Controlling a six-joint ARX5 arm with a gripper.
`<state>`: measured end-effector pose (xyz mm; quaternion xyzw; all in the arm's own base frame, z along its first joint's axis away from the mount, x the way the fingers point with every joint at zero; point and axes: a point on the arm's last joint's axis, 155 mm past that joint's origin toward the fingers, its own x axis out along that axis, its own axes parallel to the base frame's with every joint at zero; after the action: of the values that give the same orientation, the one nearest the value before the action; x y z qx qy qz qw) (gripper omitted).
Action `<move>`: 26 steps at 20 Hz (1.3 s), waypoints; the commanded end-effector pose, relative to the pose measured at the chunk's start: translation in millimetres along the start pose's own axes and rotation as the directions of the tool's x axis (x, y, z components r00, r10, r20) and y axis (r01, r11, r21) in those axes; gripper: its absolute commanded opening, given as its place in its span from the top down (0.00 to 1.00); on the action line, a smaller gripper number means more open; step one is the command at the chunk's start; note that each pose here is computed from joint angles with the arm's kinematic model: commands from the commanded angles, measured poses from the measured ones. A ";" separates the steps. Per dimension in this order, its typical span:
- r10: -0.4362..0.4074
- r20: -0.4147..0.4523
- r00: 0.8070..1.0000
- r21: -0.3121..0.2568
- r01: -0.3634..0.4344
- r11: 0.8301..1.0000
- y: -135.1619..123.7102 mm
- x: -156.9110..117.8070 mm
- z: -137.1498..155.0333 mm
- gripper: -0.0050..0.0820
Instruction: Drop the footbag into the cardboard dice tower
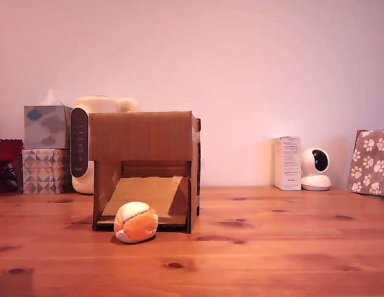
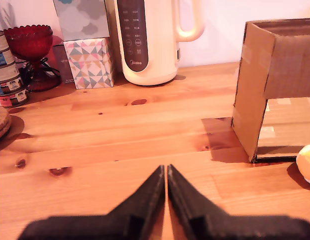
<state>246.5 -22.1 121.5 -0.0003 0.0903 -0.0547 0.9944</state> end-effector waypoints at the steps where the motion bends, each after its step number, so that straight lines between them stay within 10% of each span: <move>1: 0.001 -0.018 1.000 0.003 -0.001 1.000 0.4 1.4 -9.1 0.97; 9: -0.004 -0.011 1.000 0.002 0.004 1.000 -0.6 1.4 -7.3 0.97; 18: -0.166 0.120 0.979 -0.133 0.182 0.974 -33.6 -17.1 57.9 0.97; 26: -0.364 -0.027 0.931 -0.100 0.360 0.928 -83.7 -11.0 81.5 0.97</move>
<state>241.6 -101.3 198.4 -0.0724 0.1209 -0.2234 0.9645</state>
